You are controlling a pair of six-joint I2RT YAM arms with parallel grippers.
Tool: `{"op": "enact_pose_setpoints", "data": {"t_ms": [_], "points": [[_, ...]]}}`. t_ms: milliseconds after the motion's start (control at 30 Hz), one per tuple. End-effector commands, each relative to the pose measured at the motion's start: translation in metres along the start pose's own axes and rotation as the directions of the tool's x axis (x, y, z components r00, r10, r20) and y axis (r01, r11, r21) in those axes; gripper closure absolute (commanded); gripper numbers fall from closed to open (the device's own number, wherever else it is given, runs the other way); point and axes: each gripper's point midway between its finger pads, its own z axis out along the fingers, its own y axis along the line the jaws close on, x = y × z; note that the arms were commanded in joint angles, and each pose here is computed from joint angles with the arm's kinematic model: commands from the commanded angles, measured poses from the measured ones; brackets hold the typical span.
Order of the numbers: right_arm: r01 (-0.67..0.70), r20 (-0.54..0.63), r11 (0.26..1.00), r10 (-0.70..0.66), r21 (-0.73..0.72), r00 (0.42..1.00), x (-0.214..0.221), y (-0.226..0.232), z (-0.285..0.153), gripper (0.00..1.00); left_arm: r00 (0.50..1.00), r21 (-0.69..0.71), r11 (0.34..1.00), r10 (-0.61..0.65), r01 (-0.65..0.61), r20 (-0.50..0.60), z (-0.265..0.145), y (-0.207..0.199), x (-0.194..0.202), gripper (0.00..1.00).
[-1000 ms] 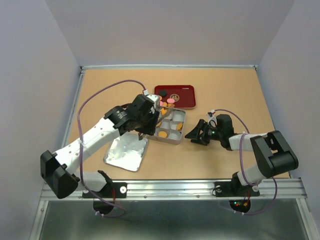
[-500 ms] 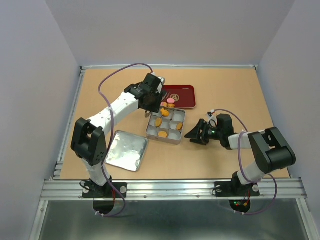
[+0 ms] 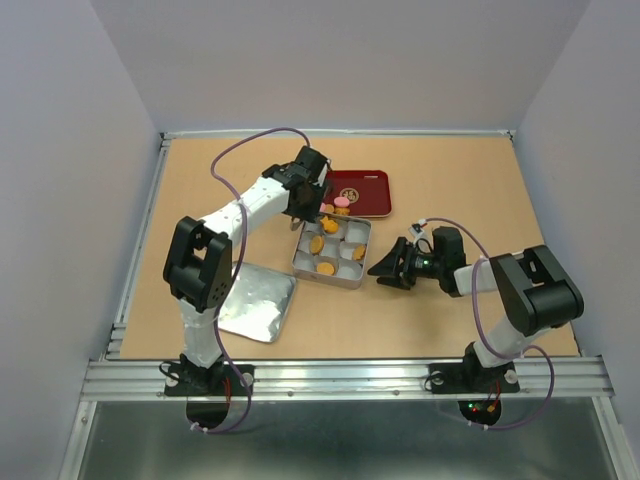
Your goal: Pack the cookies
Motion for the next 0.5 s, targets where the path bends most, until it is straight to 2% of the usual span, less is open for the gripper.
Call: {"op": "enact_pose_setpoints", "data": {"t_ms": [0,467], "points": [[-0.074,-0.016,0.985,0.077,0.153,0.997,0.016,-0.042,0.0,0.29,0.997,-0.02,1.0,-0.003,0.004,0.08,-0.012,0.01,-0.028,0.49],[-0.09,-0.021,0.984,0.094,0.154,0.995,0.015,-0.046,0.002,0.29,0.998,0.078,0.997,0.018,-0.022,0.06,-0.002,-0.006,-0.023,0.5]]}}
